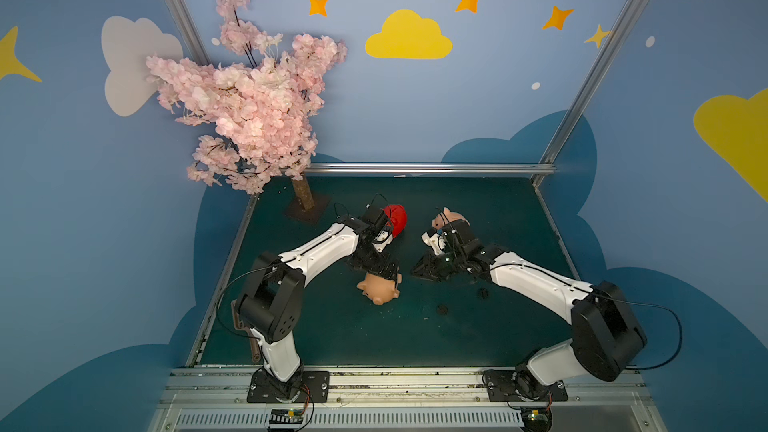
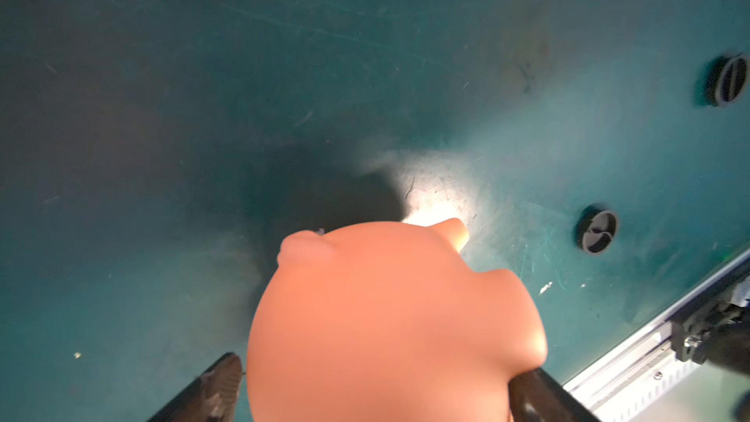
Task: Close piggy banks
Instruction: Adjust the piggy bank at the center of the board.
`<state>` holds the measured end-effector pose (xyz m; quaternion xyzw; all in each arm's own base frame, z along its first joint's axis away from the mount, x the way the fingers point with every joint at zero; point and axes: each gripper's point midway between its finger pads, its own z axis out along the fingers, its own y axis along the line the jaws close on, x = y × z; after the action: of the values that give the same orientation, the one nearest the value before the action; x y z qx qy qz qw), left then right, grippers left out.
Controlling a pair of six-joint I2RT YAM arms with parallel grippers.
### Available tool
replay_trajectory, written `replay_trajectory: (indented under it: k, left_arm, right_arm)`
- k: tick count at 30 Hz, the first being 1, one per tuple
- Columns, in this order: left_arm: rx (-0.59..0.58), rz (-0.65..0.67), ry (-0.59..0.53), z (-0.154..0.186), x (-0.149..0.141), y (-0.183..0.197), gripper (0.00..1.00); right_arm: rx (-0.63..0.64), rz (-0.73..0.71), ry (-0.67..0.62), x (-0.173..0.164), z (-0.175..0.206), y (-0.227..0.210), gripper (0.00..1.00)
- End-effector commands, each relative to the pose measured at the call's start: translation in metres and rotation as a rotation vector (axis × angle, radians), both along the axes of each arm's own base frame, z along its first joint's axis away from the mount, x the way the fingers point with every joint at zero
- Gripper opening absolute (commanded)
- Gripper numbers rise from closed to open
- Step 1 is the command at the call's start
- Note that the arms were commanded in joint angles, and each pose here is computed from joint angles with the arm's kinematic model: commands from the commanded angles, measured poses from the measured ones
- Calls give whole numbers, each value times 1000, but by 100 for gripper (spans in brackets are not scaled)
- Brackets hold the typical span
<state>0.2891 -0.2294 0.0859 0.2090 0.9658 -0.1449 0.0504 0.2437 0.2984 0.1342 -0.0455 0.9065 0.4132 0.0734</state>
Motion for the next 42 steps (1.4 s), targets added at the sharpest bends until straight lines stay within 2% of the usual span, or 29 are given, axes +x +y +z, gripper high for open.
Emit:
replay_trajectory:
  k: [1,11,20,31,42]
  left_arm:
    - [57,-3,12,2,-7,5,99]
    - [102,-9,-14,12,-16,5,99]
    - [187,-8,16,-5,-14,14,98]
    - [319,59,-18,-11,6,42,88]
    - [332,163,-38,-21,36,67,82]
  right_arm:
    - [-22,-9,-15,-3,1,-14,16]
    - [-36,-56,-54,-2,15,-35,16]
    - [-32,-89,-85,0,29,-43,16]
    - [-38,-84,-94,3,31,-48,16]
    - [-28,-88,-104,6,27,-51,16]
